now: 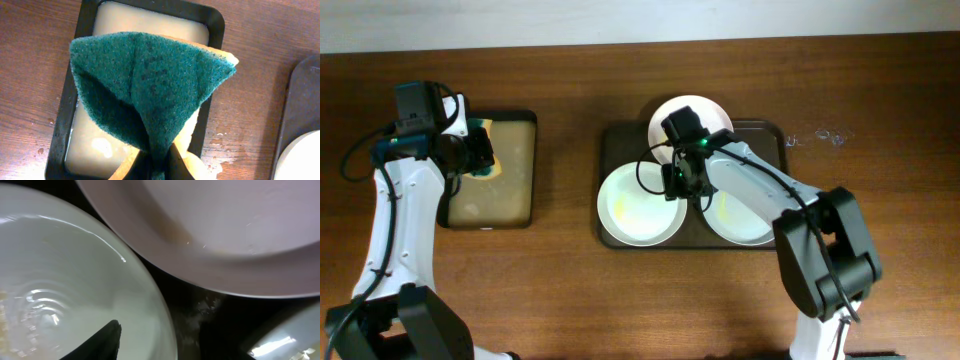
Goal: Clean dirty plates on tray and stack at the side
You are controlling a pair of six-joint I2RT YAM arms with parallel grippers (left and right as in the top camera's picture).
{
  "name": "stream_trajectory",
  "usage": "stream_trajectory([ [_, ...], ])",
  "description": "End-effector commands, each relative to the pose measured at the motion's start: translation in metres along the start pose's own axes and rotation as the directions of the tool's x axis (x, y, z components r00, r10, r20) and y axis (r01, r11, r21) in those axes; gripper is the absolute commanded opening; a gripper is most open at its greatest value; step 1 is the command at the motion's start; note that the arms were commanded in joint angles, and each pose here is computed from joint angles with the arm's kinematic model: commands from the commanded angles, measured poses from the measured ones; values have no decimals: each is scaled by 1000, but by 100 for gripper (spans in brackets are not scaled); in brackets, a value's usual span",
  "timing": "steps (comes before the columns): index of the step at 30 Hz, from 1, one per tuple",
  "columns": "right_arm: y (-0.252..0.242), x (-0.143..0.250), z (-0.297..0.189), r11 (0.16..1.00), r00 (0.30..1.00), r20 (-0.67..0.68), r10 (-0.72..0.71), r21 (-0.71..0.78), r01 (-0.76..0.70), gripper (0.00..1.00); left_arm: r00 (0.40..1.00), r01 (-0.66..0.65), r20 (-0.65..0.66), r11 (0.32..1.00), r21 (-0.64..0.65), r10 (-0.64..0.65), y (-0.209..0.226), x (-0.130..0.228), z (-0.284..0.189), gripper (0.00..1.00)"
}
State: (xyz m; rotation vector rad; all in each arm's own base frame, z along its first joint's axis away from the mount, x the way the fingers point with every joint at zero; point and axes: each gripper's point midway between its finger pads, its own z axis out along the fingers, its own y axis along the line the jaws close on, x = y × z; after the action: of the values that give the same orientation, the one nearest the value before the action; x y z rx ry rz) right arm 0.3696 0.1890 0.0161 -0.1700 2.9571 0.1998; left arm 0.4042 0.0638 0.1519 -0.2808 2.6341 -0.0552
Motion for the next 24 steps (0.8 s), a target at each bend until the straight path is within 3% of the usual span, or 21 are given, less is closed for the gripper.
stream_trajectory([
  [1,2,12,16,1000,999,-51,3,-1,-3,47,1000,-14,8,1000,13,13,-3,-3,-1,0],
  [7,4,19,15,1000,997,-82,4,-14,-6,16,1000,-14,11,1000,13,14,-3,-4,-1,0],
  [11,7,20,15,999,996,-91,5,-32,-8,4,998,-15,66,1000,2,15,0,-17,-1,0],
  [17,7,23,19,999,995,-102,5,-34,-9,4,987,-28,159,999,42,21,-10,-37,-33,0],
  [20,8,20,19,999,996,-91,4,-39,-8,6,994,-23,108,998,53,18,-11,-18,-18,0],
  [22,8,19,19,999,996,-87,4,-40,-7,20,1000,-17,-1,998,55,17,-11,11,16,0],
  [24,7,22,19,999,995,-101,5,-36,-9,22,1000,-14,-20,997,80,16,-15,14,18,0],
])
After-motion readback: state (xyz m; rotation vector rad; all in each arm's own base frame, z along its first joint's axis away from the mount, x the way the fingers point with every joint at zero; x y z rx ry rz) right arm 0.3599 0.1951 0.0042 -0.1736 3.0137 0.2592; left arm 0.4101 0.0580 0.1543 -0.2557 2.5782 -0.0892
